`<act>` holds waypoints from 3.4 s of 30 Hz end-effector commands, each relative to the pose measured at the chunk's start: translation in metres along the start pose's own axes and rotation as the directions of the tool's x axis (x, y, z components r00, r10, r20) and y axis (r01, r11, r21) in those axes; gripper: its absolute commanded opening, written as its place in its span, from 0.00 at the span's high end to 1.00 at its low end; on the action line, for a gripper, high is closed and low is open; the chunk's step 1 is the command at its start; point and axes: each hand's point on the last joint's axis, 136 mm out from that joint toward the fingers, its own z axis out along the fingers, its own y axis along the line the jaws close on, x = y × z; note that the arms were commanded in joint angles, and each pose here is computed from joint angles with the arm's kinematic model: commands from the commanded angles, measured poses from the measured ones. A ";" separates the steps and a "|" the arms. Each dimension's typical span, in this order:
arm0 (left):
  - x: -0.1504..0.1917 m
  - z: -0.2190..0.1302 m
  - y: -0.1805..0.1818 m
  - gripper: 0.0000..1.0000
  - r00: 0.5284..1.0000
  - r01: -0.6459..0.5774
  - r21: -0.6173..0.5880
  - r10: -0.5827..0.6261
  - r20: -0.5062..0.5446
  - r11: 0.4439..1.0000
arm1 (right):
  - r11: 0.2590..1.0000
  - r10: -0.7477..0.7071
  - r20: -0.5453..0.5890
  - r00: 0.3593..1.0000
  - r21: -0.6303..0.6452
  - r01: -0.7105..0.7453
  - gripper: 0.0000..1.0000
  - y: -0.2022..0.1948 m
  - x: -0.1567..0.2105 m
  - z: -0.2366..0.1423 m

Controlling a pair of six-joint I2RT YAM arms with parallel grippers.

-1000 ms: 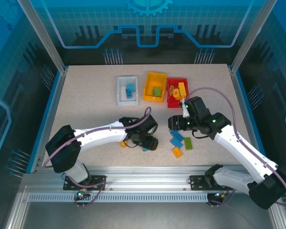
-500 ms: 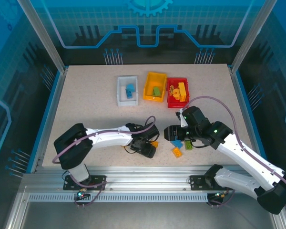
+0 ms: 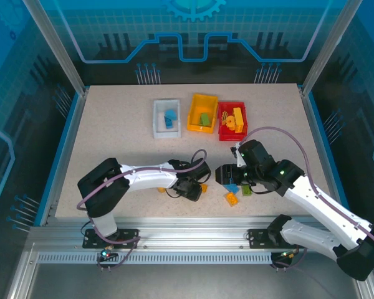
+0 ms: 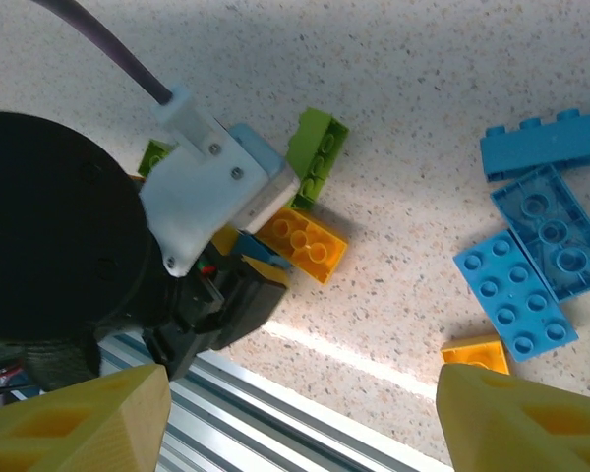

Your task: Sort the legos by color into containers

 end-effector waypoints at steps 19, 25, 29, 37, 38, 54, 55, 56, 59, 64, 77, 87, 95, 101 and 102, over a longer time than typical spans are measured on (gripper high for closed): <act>-0.168 -0.124 0.131 0.67 0.912 0.271 0.012 -0.261 0.318 0.962 | 0.952 -0.194 0.322 0.927 -0.165 0.257 0.32 0.087 -0.112 -0.004; -0.239 -0.117 0.189 0.68 0.858 0.358 -0.051 -0.307 0.413 0.932 | 0.963 -0.172 0.369 0.913 -0.131 0.234 0.33 0.098 -0.170 0.015; -0.267 -0.101 0.227 0.69 0.823 0.436 -0.079 -0.362 0.437 0.896 | 0.968 -0.131 0.367 0.921 -0.154 0.199 0.34 0.094 -0.198 0.036; -0.308 -0.086 0.263 0.67 0.786 0.480 -0.070 -0.394 0.476 0.874 | 0.970 -0.108 0.334 0.936 -0.169 0.172 0.34 0.091 -0.221 0.066; -0.310 -0.082 0.268 0.67 0.784 0.486 -0.073 -0.397 0.476 0.871 | 0.970 -0.104 0.329 0.938 -0.173 0.169 0.34 0.091 -0.221 0.069; -0.316 -0.087 0.270 0.46 0.777 0.488 -0.051 -0.407 0.480 0.871 | 0.971 -0.104 0.299 0.949 -0.175 0.162 0.33 0.087 -0.212 0.075; -0.317 -0.096 0.266 0.47 0.773 0.482 -0.046 -0.400 0.493 0.875 | 0.972 -0.105 0.301 0.948 -0.169 0.161 0.33 0.086 -0.211 0.073; -0.318 -0.105 0.262 0.49 0.768 0.476 -0.039 -0.393 0.506 0.879 | 0.974 -0.106 0.309 0.945 -0.160 0.162 0.33 0.084 -0.211 0.069; -0.321 -0.135 0.247 0.53 0.744 0.458 -0.010 -0.378 0.551 0.889 | 0.982 -0.106 0.329 0.938 -0.112 0.150 0.36 0.073 -0.206 0.060; -0.310 -0.188 0.216 0.54 0.696 0.435 0.056 -0.375 0.612 0.899 | 0.996 -0.042 0.333 0.942 0.088 0.013 0.40 0.021 -0.182 0.044; -0.164 -0.183 0.035 0.49 0.802 0.194 0.358 -0.358 0.479 0.914 | 0.789 0.328 0.086 0.941 0.523 -0.323 0.37 -0.134 -0.007 0.010; -0.075 -0.132 -0.023 0.50 0.859 0.183 0.406 -0.346 0.377 0.895 | 0.793 0.399 -0.145 0.905 0.549 -0.262 0.31 -0.141 0.057 0.026; -0.063 -0.130 -0.040 0.49 0.871 0.142 0.425 -0.316 0.375 0.894 | 0.810 0.392 -0.223 0.892 0.544 -0.220 0.31 -0.144 0.062 0.052; -0.067 -0.134 -0.042 0.49 0.867 0.134 0.430 -0.316 0.385 0.893 | 0.782 0.407 -0.210 0.889 0.584 -0.220 0.40 -0.157 0.061 0.056; -0.067 -0.134 -0.042 0.49 0.867 0.133 0.430 -0.315 0.386 0.893 | 0.781 0.408 -0.205 0.890 0.583 -0.224 0.43 -0.158 0.060 0.057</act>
